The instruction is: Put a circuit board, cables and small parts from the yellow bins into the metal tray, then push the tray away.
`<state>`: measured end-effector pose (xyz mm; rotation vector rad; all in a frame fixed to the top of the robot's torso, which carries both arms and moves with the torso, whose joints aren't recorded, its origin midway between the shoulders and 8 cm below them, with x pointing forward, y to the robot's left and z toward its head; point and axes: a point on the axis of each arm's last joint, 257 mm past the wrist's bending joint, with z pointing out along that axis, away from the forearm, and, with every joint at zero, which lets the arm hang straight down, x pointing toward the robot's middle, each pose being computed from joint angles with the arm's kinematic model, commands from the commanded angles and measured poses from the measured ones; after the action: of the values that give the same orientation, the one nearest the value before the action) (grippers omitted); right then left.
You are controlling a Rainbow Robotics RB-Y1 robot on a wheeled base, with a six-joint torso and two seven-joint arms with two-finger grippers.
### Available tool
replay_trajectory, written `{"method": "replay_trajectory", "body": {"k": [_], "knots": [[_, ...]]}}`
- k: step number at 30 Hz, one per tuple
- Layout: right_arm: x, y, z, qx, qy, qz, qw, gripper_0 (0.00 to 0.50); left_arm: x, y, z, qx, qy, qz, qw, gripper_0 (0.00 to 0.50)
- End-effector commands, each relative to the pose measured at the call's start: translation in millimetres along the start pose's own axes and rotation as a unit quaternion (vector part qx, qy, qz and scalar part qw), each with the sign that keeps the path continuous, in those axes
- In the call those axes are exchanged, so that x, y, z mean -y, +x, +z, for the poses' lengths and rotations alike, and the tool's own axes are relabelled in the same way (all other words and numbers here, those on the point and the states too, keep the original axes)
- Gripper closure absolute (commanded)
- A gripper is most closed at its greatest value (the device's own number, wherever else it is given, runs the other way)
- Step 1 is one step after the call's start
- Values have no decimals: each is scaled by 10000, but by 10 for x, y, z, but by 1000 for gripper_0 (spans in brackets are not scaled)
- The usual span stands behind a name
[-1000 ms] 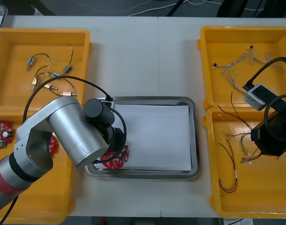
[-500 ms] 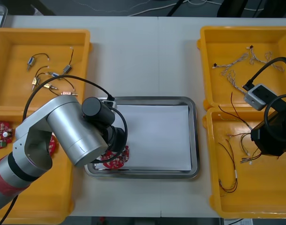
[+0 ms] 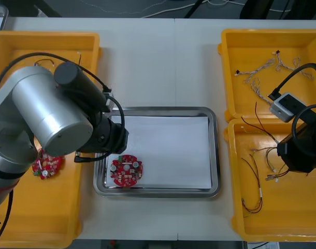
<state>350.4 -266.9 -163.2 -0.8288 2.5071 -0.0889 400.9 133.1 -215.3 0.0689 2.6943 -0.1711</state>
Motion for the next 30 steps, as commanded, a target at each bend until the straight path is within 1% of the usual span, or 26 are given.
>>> {"method": "replay_trajectory", "body": {"k": [1, 2, 4, 5, 6, 10, 12, 13, 16, 19, 20, 21, 26, 27, 28, 30], "knots": [[51, -51, -89, 40, 201, -436, 9988, 500, -30, -398, -407, 441, 122, -30, 9990, 0], [11, -38, -69, 17, 145, -448, 9989, 500, -77, -437, -448, 467, 114, -72, 9988, 0], [16, -47, -71, 25, 149, -440, 9989, 500, -155, -492, -516, 500, 120, -138, 9986, 0], [28, -80, -99, 62, 196, -494, 9986, 500, -208, -523, -558, 519, 142, -182, 9984, 0], [15, -97, -107, 81, 182, -514, 9985, 500, -273, -559, -607, 545, 148, -226, 9981, 0], [-42, -175, -137, 162, 102, -671, 9976, 500, -488, -639, -730, 589, 81, -327, 9977, 0], [-101, -219, -142, 186, 40, -802, 9966, 500, -642, -674, -799, 606, -37, -298, 9977, 0], [-159, -257, -141, 210, 6, -924, 9955, 500, -723, -727, -845, 674, -79, -291, 9973, 0], [-281, -348, -143, 263, -13, -1228, 9921, 500, -936, -814, -913, 725, -173, -302, 9968, 0], [-433, -467, -145, 321, -10, -1632, 9861, 500, -1199, -883, -952, 692, -304, -333, 9966, 0], [-433, -467, -145, 321, -10, -1632, 9861, 500, -1199, -883, -952, 692, -304, -333, 9966, 0], [-530, -508, -133, 321, -54, -1835, 9825, 500, -1344, -903, -953, 643, -388, -369, 9965, 0], [-749, -569, -73, 263, -120, -2339, 9718, 500, -1688, -938, -968, 518, -627, -404, 9959, 0], [-787, -576, -53, 233, -111, -2468, 9687, 500, -1753, -966, -956, 534, -661, -405, 9956, 0], [-787, -576, -53, 233, -111, -2468, 9687, 500, -1753, -966, -956, 534, -661, -405, 9956, 0], [-897, -628, -6, 227, -71, -2793, 9599, 500, -1933, -1055, -940, 588, -761, -365, 9947, 0]]}}
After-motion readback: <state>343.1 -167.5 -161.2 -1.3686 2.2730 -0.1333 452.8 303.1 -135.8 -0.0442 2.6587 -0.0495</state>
